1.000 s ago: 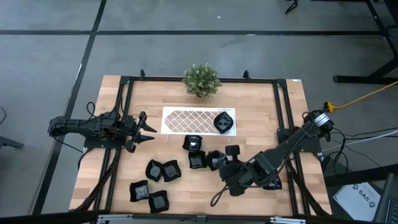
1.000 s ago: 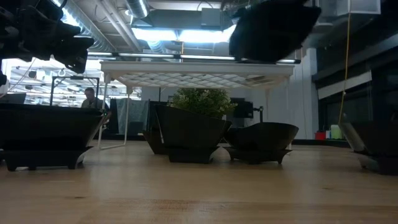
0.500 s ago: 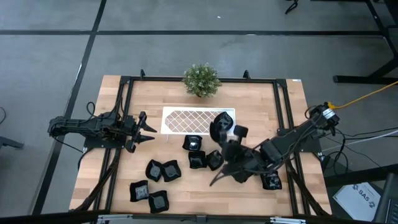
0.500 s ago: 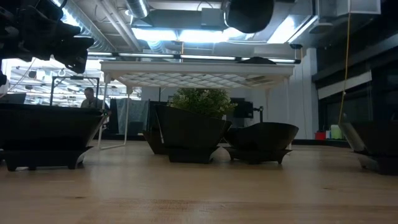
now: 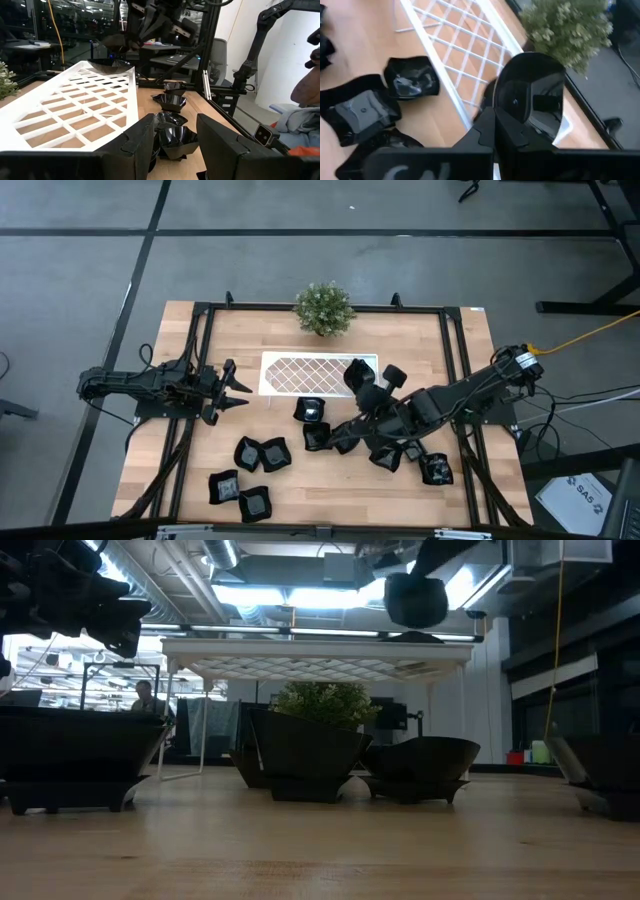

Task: Pick & Place Mini shaped plates
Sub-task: Stack the black leaf-shaped plate on top of the black leaf-shaped plate on the shelf, then put the black distorted square plate on the shelf

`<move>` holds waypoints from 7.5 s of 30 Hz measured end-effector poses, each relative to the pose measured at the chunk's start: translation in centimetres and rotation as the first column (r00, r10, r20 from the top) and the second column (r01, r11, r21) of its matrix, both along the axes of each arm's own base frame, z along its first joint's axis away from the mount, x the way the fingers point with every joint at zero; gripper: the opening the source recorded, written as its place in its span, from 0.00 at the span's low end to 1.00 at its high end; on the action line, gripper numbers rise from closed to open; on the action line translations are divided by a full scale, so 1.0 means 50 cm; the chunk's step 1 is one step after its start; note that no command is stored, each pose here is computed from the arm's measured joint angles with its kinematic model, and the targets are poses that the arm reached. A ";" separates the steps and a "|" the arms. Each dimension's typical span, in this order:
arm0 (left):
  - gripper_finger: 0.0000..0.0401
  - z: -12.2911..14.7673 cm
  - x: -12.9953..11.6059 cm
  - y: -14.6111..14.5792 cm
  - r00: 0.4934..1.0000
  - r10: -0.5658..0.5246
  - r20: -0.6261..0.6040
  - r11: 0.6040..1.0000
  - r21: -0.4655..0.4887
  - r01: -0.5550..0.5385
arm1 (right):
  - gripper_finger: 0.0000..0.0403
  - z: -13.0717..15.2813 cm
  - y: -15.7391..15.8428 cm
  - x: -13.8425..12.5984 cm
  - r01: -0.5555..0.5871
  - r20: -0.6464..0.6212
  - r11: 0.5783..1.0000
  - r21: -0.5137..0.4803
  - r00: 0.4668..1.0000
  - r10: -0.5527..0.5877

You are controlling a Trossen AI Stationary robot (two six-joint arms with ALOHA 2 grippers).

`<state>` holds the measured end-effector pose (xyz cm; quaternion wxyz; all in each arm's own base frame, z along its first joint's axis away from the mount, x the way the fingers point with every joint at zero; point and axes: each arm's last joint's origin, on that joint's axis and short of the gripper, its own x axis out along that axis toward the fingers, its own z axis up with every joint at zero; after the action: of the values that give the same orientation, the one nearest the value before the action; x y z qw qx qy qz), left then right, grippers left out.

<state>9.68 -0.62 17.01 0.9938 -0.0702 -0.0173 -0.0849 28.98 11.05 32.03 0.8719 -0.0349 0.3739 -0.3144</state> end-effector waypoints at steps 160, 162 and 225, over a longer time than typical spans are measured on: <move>0.36 0.000 0.000 0.000 1.000 0.000 0.000 1.000 0.000 0.000 | 0.01 -0.244 0.204 -0.064 -0.297 -0.288 0.805 0.513 0.824 0.488; 0.36 0.000 0.000 0.000 1.000 0.000 0.000 1.000 0.000 0.000 | 0.01 -0.229 0.206 -0.062 -0.306 -0.294 0.805 0.509 0.817 0.496; 0.36 0.000 0.000 0.000 1.000 0.000 0.000 1.000 0.000 0.000 | 0.00 0.046 -0.067 0.146 -0.751 -0.276 0.659 0.041 0.625 0.730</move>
<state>9.68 -0.62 17.00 0.9938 -0.0700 -0.0173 -0.0849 36.27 7.69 34.32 0.8624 -0.2619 0.4282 0.0655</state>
